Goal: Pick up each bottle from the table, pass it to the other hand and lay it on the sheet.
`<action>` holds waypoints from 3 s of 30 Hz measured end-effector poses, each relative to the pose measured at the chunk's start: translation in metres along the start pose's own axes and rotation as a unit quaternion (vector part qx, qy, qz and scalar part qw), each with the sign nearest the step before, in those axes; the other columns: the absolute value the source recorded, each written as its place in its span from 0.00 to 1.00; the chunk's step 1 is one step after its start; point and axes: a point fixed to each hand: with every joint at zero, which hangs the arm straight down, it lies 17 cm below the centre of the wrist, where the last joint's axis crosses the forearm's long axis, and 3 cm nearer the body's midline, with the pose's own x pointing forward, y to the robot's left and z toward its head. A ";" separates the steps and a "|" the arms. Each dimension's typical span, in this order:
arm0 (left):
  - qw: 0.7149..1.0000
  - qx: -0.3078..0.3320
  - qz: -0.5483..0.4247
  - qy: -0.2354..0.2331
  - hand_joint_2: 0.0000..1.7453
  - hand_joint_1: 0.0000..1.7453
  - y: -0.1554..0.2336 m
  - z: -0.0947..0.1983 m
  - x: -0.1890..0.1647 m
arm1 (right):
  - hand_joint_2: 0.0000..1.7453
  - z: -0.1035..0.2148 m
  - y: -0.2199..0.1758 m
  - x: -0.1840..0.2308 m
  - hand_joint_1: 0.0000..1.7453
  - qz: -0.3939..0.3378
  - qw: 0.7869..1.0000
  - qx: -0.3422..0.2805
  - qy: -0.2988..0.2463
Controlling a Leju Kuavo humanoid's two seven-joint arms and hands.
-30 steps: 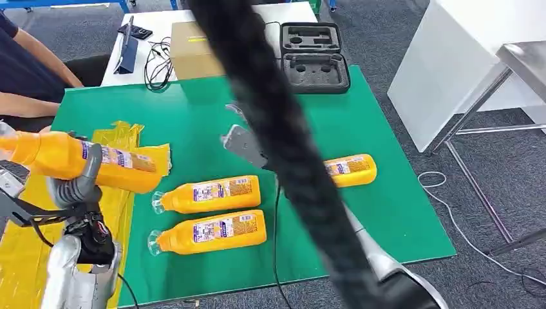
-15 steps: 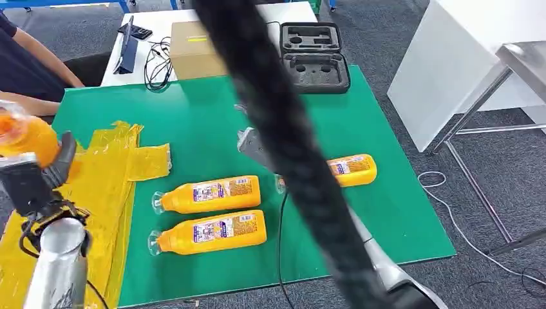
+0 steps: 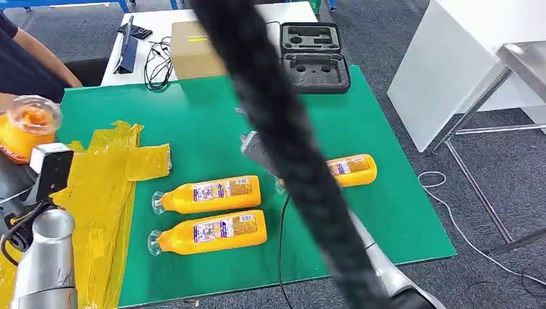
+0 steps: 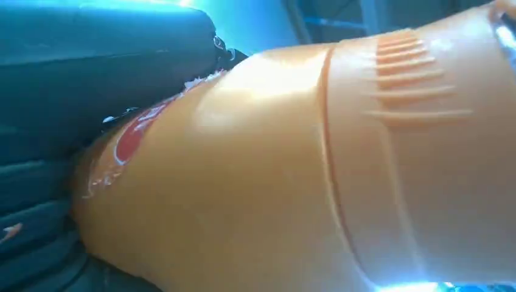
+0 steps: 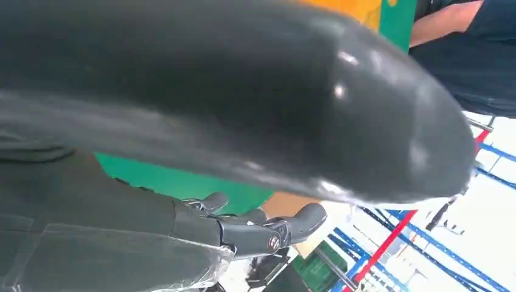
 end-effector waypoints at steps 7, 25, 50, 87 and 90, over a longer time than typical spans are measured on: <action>0.997 -0.070 -0.024 0.027 1.00 1.00 -0.044 0.011 -0.017 | 0.00 0.003 0.007 0.003 0.00 -0.009 1.000 0.016 -0.007; 0.948 -0.308 -0.053 0.060 1.00 1.00 -0.173 0.103 -0.010 | 0.00 0.013 0.024 0.006 0.00 -0.026 0.999 0.040 -0.016; 0.884 -0.450 -0.071 -0.102 1.00 0.01 -0.213 0.217 0.056 | 0.00 0.019 0.042 0.006 0.00 -0.026 0.997 0.072 -0.016; 0.918 -0.290 0.162 0.215 0.00 0.00 -0.180 0.175 -0.017 | 0.00 0.031 0.067 -0.013 0.00 -0.004 0.993 0.113 0.010; 0.907 -0.237 0.227 0.263 0.00 0.00 -0.172 0.167 -0.026 | 1.00 0.033 0.071 -0.017 0.00 0.014 0.992 0.124 0.012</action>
